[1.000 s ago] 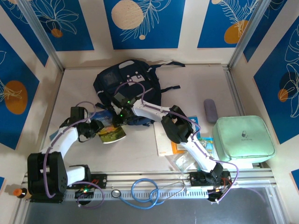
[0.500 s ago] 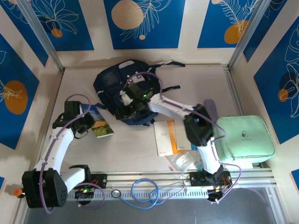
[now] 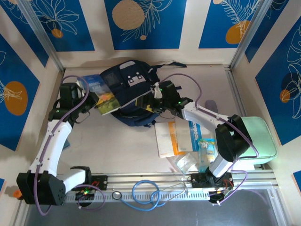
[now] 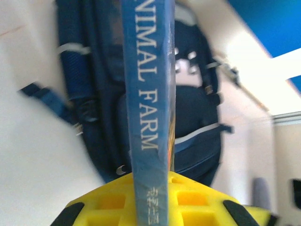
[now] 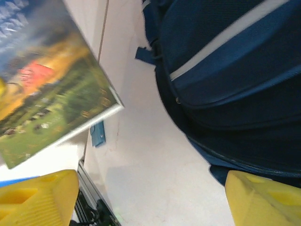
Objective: Pack the student bag
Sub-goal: Pass the book.
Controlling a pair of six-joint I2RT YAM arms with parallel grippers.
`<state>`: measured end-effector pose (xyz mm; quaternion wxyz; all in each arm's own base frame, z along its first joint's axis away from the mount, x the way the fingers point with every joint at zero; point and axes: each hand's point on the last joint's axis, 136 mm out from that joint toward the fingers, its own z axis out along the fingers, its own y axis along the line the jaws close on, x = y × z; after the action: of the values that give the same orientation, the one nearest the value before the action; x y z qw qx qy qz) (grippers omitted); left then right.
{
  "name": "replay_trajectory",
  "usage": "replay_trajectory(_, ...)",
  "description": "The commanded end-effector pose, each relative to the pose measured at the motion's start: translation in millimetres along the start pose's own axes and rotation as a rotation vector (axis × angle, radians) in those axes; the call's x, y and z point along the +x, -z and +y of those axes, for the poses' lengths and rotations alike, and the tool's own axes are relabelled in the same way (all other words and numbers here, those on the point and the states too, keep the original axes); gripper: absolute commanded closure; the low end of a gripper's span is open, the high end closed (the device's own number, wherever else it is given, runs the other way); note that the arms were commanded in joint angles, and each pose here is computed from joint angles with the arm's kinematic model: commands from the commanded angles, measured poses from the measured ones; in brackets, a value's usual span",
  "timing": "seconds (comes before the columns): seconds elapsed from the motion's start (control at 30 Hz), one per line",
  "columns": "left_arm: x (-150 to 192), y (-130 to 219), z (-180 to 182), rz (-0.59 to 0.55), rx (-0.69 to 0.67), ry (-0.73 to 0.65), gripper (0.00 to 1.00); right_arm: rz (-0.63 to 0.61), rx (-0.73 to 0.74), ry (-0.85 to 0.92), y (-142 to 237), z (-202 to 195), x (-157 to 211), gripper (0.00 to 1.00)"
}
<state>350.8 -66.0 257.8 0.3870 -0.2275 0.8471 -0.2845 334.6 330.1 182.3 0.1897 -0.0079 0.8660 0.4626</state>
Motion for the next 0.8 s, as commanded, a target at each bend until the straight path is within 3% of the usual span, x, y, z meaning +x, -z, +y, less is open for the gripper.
replay_trajectory(0.0, -44, 3, -75, -0.146, 0.27, 0.06, 1.0, -0.1, -0.182, -0.051, 27, 39, -26, 0.15)
replay_trajectory(0.37, -38, -37, -159, -0.202, 0.51, 0.18, 1.0, -0.162, -0.426, -0.262, 38, 49, -60, 0.09)
replay_trajectory(0.57, -32, -38, -166, -0.228, 0.516, 0.215, 1.0, -0.126, -0.571, -0.364, 29, 61, -76, 0.12)
replay_trajectory(0.77, -29, -36, -174, -0.214, 0.547, 0.238, 1.0, -0.126, -0.602, -0.37, 14, 70, -86, 0.14)
